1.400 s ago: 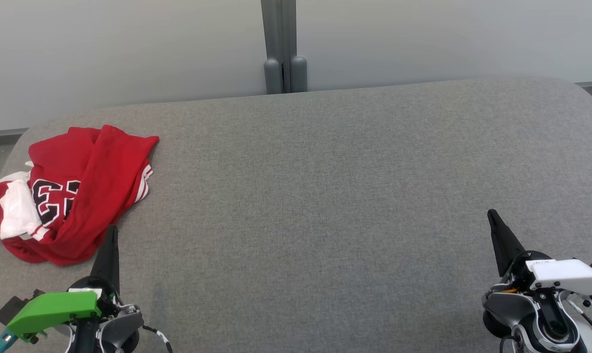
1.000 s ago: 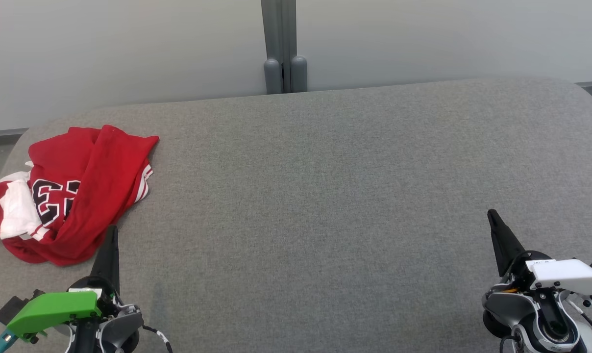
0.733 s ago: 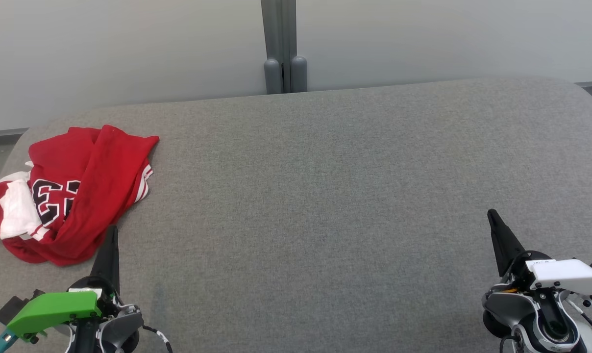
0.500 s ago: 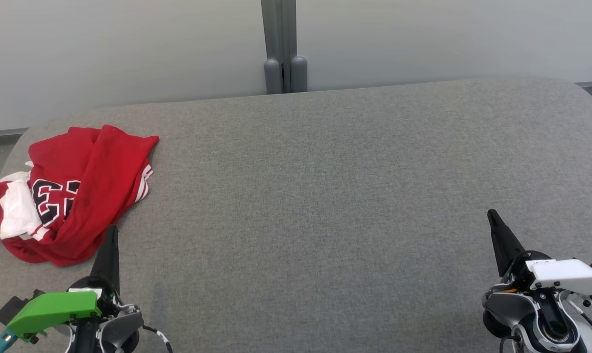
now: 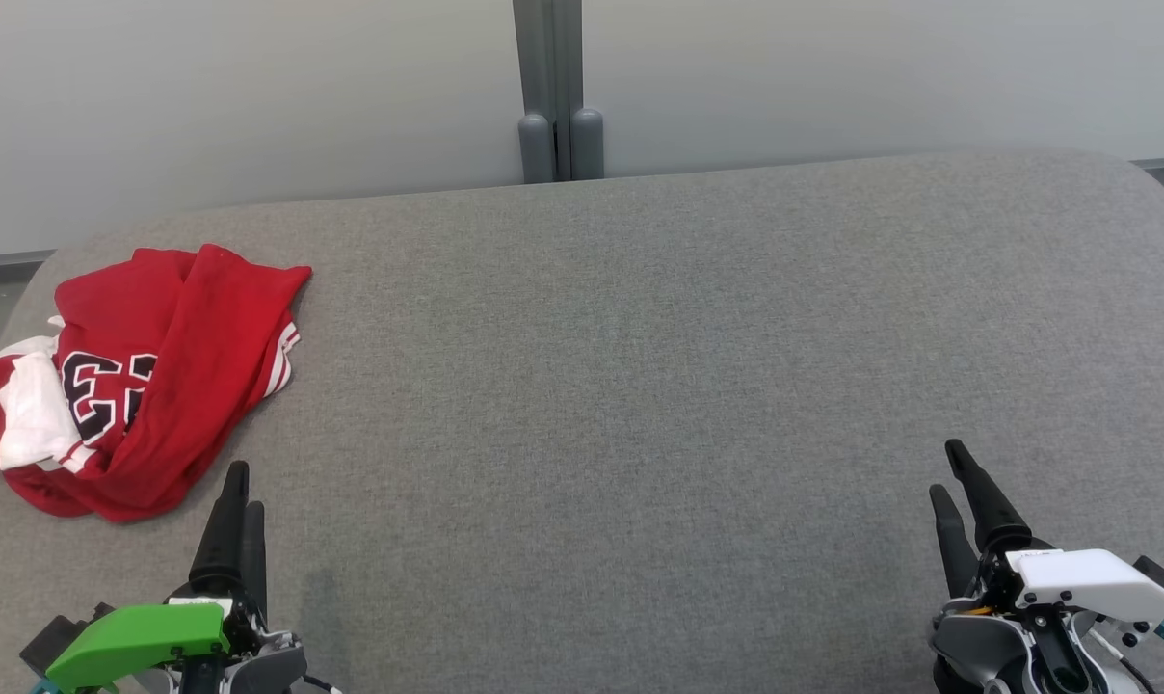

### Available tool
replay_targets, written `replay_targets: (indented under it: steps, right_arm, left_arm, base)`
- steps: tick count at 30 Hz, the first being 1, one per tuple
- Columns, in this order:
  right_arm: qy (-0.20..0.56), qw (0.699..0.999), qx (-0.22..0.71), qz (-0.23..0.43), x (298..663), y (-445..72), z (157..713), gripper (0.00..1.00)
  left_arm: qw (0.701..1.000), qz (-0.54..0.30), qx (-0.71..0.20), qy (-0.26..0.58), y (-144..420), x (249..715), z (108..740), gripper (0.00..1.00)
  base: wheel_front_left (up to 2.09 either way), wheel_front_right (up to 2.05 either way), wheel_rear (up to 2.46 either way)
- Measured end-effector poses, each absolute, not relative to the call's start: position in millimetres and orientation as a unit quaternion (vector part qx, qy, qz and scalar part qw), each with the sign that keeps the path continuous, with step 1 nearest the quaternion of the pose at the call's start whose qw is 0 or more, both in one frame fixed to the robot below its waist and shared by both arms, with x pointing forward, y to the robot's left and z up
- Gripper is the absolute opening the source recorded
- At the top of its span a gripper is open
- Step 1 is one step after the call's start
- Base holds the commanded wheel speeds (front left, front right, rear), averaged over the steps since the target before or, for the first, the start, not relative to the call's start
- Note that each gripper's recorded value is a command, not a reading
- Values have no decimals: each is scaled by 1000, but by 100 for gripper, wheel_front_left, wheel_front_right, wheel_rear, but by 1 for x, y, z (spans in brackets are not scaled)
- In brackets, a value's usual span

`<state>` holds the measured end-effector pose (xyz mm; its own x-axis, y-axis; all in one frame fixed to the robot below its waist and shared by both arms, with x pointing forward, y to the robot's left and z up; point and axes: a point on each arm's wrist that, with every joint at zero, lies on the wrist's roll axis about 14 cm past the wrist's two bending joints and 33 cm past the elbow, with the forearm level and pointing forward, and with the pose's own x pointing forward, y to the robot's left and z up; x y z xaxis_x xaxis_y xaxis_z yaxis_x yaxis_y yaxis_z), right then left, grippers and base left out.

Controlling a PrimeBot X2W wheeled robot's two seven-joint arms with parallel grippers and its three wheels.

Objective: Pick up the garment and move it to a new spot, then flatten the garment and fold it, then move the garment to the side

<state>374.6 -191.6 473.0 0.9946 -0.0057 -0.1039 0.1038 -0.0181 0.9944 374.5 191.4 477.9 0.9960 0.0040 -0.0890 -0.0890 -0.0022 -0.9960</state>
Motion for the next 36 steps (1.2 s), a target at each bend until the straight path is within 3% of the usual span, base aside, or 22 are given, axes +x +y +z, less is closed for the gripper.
replay_targets:
  steps: [4, 24, 36]
  right_arm:
    - [33, 712, 700, -41, 375, -191, 473, 100]
    - [40, 877, 478, 10, 381, -166, 488, 100]
    - [35, 925, 376, 42, 379, -150, 494, 100]
  left_arm:
    - [724, 32, -689, 25, 192, 376, 481, 100]
    - [859, 0, -511, -5, 185, 381, 509, 100]
    - [914, -20, -404, -14, 171, 377, 518, 100]
  base:
    - [0, 0, 0]
    - [0, 0, 0]
    - [0, 0, 0]
